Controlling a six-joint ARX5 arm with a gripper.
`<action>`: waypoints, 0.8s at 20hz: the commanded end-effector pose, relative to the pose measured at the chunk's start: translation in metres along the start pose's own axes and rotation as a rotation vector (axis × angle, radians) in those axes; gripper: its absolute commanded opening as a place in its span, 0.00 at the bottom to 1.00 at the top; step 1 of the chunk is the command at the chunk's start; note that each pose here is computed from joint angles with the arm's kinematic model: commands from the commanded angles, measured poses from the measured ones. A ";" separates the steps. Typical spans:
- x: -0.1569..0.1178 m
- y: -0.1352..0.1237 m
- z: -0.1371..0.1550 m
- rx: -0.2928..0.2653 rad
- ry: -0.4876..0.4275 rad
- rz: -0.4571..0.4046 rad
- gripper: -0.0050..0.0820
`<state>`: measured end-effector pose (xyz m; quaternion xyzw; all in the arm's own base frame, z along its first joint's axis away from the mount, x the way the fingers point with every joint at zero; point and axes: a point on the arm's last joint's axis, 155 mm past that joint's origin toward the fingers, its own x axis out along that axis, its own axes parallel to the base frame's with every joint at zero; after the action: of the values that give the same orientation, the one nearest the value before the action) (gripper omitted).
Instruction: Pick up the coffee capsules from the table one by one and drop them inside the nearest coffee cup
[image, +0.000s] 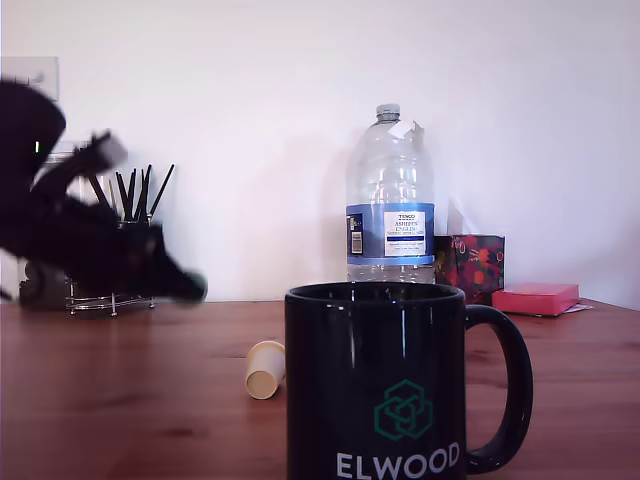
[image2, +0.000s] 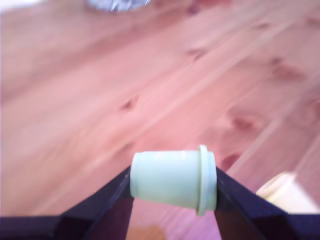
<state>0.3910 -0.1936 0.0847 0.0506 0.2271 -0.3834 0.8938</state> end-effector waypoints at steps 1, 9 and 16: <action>-0.008 -0.015 -0.004 0.020 0.013 -0.021 0.30; -0.053 -0.107 0.027 0.088 0.006 -0.162 0.31; -0.091 -0.170 0.022 0.147 0.069 -0.223 0.31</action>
<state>0.2289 -0.2605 0.1692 0.1045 0.2179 -0.4962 0.8339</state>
